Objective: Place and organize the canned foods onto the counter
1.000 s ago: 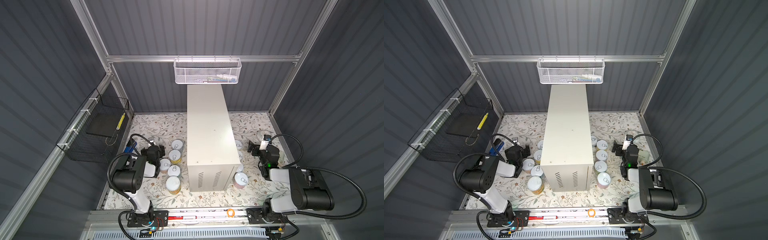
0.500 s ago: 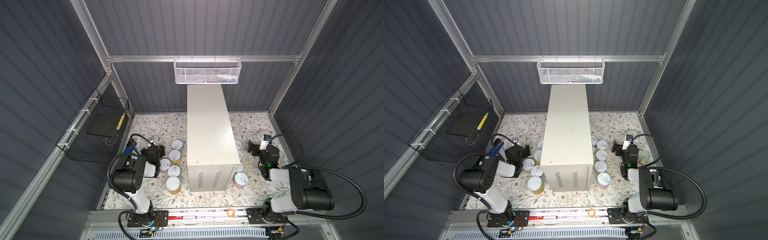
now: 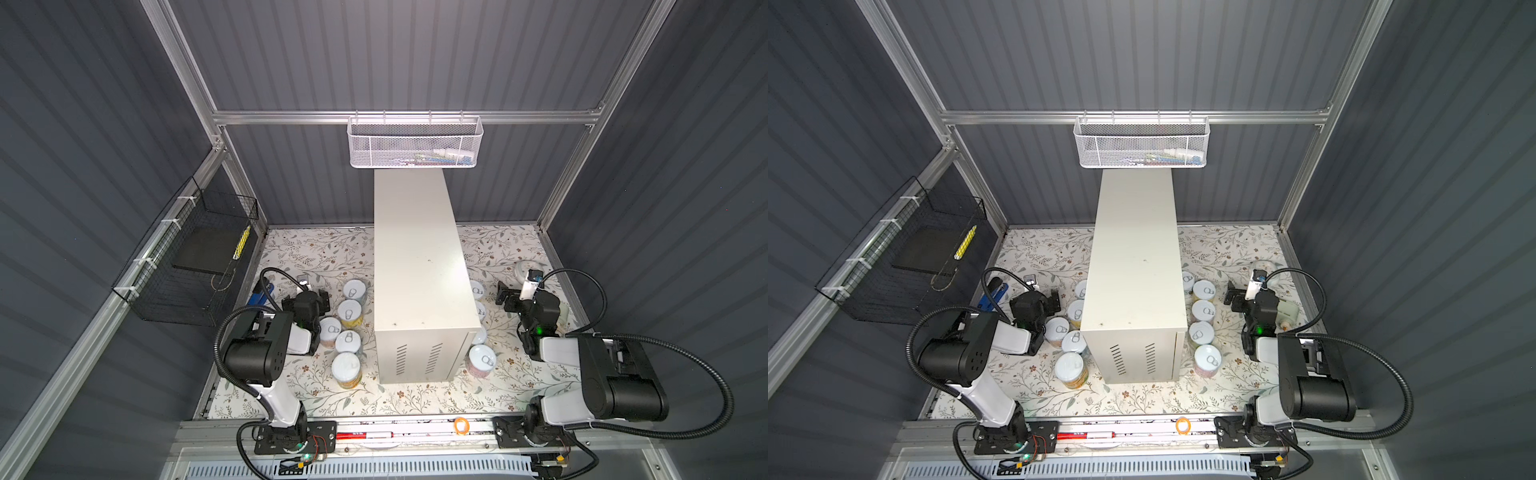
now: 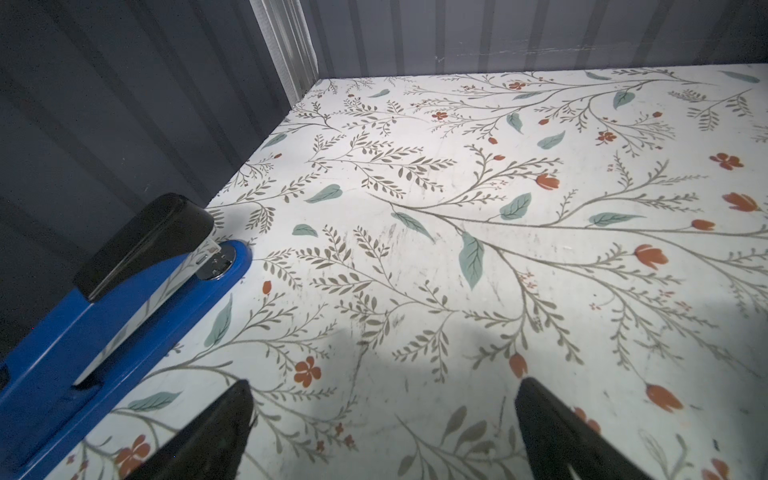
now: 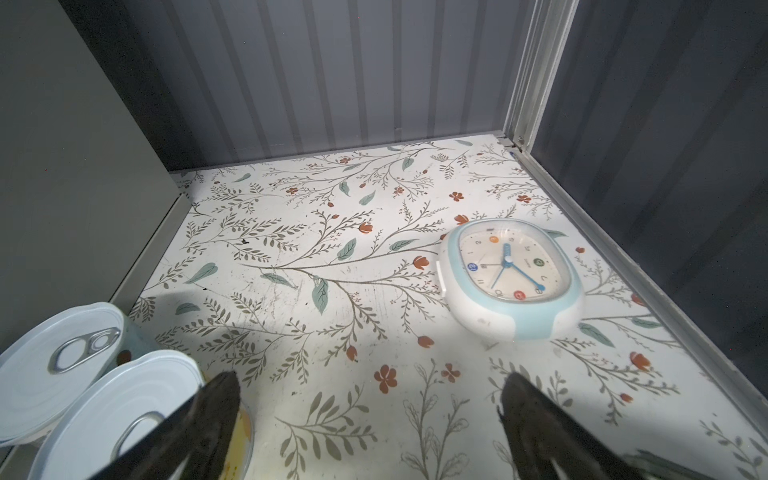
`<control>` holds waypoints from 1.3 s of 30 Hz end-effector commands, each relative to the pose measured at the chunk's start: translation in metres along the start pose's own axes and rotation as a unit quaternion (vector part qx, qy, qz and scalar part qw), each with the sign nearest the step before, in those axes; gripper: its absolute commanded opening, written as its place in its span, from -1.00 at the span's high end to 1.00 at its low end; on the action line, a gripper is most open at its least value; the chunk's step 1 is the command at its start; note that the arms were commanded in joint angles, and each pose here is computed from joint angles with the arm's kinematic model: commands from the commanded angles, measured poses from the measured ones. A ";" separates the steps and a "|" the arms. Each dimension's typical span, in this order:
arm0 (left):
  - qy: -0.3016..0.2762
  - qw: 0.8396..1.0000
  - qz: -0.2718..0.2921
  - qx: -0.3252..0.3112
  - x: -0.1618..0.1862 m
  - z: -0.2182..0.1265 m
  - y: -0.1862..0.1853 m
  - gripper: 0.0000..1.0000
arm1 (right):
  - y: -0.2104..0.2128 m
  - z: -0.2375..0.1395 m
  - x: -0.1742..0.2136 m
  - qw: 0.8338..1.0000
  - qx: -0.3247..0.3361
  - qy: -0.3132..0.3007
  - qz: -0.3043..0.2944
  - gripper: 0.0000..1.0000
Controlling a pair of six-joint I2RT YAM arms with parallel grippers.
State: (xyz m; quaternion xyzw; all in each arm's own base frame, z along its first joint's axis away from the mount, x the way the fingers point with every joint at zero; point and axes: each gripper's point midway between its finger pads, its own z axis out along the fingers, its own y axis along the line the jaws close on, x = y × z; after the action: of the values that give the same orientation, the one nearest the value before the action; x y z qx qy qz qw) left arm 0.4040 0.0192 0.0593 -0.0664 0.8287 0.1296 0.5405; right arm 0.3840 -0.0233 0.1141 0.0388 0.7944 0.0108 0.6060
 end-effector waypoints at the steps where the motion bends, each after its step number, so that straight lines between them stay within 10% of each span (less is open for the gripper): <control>1: -0.016 1.000 -0.014 0.001 -0.011 0.001 0.001 -0.99 | 0.001 0.001 -0.005 1.000 -0.005 -0.007 0.006 -0.98; 14: -0.003 1.000 0.009 -0.018 -0.042 -0.009 0.001 -0.99 | -0.024 -0.017 -0.052 0.995 0.083 0.005 0.050 -0.98; 23: 0.071 0.988 -0.087 -0.106 -0.105 -0.040 0.036 -0.99 | -0.019 -0.050 -0.070 0.979 0.156 0.071 0.110 -0.98; 39: 0.191 0.970 -0.098 0.110 -0.077 -0.185 -0.038 -0.98 | 0.017 -0.136 -0.050 0.968 0.121 0.173 0.135 -0.98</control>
State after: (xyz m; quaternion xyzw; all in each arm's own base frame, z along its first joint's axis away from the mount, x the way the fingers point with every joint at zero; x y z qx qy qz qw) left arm 0.3162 -0.0681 0.2070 -0.1063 0.8936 -0.0196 0.4357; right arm 0.2855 -0.0094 0.2075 0.2123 0.8505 -0.0018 0.4813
